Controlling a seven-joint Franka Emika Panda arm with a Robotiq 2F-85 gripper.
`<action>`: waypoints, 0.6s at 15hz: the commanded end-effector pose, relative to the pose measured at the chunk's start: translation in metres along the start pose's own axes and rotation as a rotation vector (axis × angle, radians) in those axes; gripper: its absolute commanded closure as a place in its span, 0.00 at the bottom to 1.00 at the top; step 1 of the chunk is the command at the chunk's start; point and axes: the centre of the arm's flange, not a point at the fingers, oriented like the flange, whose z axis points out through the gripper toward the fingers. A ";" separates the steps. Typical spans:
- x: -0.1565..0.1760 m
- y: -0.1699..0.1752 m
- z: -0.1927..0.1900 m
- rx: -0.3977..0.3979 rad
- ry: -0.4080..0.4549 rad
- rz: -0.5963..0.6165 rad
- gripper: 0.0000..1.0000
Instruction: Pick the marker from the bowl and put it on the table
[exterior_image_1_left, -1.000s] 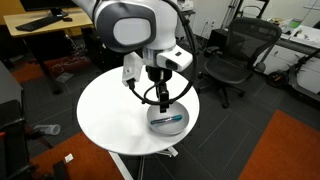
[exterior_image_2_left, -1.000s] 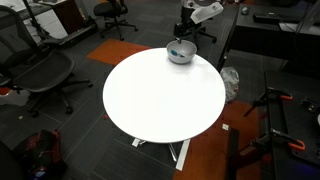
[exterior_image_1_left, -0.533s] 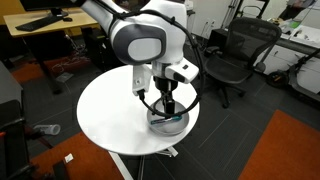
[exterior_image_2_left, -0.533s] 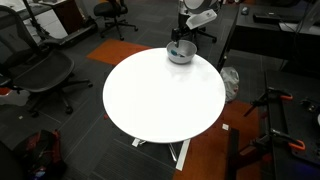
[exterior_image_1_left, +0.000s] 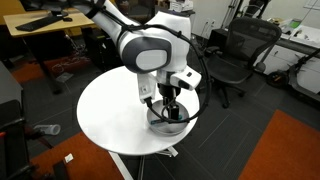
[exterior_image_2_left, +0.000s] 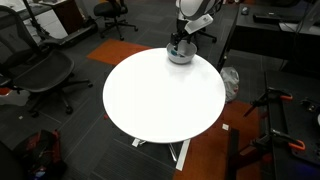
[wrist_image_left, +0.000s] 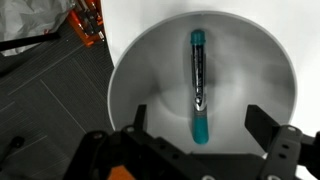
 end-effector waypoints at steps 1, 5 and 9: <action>0.012 0.002 0.010 0.013 -0.027 -0.018 0.00; 0.013 0.001 0.022 0.016 -0.032 -0.025 0.00; 0.013 -0.003 0.032 0.013 -0.036 -0.030 0.00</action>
